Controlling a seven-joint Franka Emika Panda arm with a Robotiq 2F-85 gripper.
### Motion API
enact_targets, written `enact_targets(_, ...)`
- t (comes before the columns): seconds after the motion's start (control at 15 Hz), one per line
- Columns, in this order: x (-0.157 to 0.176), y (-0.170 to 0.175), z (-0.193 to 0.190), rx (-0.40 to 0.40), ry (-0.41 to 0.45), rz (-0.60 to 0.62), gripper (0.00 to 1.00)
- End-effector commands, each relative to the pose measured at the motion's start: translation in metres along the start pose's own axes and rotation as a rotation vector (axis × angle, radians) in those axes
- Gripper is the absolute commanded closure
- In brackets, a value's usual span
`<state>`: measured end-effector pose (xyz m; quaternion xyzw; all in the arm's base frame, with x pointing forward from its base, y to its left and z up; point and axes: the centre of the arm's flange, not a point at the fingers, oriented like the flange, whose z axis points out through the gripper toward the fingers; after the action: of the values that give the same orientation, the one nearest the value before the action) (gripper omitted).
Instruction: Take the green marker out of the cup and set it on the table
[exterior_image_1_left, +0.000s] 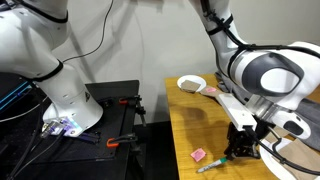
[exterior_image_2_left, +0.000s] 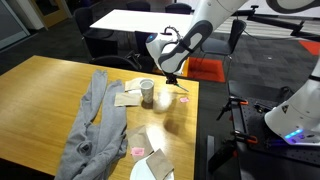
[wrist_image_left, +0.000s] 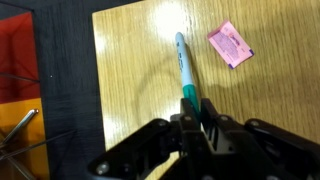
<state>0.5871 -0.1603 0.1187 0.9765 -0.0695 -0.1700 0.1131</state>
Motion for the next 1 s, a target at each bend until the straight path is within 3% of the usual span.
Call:
enact_targets(0.0, 0.011, 0.005, 0.005, -0.025, -0.019, 0.027, 0.96)
enact_targets(0.27, 0.013, 0.004, 0.020, -0.016, -0.009, 0.026, 0.96)
enact_targets(0.33, 0.013, 0.004, 0.023, -0.015, -0.010, 0.027, 0.91)
enact_targets(0.4, 0.012, 0.006, 0.025, -0.016, -0.010, 0.033, 0.61)
enact_targets(0.47, 0.012, 0.007, 0.027, -0.015, -0.011, 0.037, 0.60)
enact_targets(0.93, 0.005, 0.032, 0.013, -0.014, 0.020, 0.069, 0.08)
